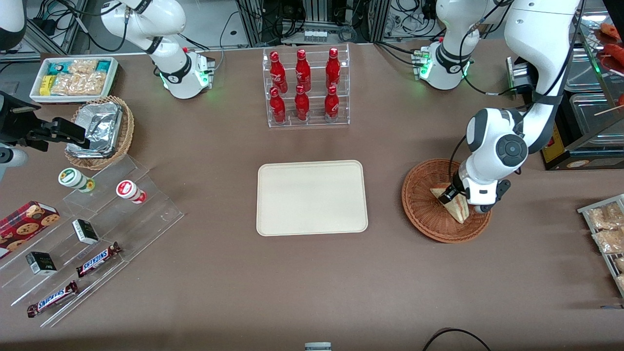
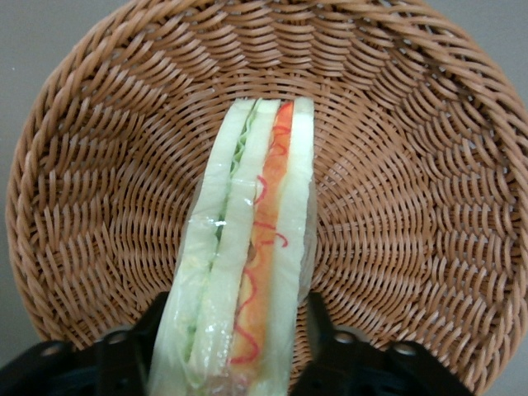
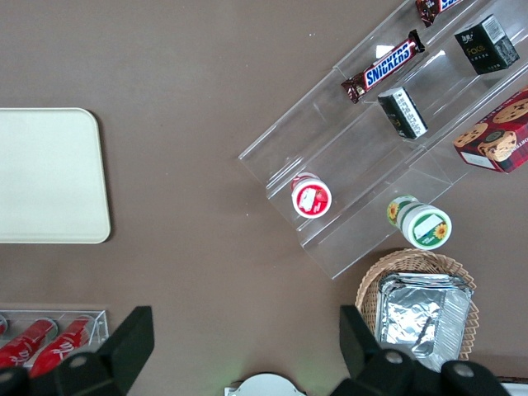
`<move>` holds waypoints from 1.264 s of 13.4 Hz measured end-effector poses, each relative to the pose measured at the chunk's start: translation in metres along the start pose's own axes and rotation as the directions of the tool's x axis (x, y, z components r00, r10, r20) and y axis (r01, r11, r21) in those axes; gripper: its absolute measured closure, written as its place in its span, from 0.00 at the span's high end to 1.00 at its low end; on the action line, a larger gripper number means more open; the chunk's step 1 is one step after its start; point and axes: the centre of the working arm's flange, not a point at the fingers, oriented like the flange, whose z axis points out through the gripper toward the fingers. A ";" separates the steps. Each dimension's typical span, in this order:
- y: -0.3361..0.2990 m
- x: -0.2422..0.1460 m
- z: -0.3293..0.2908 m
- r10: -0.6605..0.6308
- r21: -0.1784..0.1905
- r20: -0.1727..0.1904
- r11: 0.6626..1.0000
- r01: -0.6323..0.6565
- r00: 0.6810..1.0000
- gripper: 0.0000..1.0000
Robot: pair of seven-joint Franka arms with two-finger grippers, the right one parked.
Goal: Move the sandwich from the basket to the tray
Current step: 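Lower the left gripper and close it on the wrapped sandwich, then lift the sandwich and carry it with the left gripper over the tray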
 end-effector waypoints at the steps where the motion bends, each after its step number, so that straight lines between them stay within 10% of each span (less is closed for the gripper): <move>1: 0.001 0.001 -0.005 0.019 0.006 -0.006 1.000 -0.019 1.000 0.55; 8: 0.062 -0.018 -0.117 0.242 0.058 0.048 0.968 -0.245 0.969 0.17; 17: 0.224 -0.177 -0.075 0.482 0.018 0.057 0.875 -0.483 0.874 0.17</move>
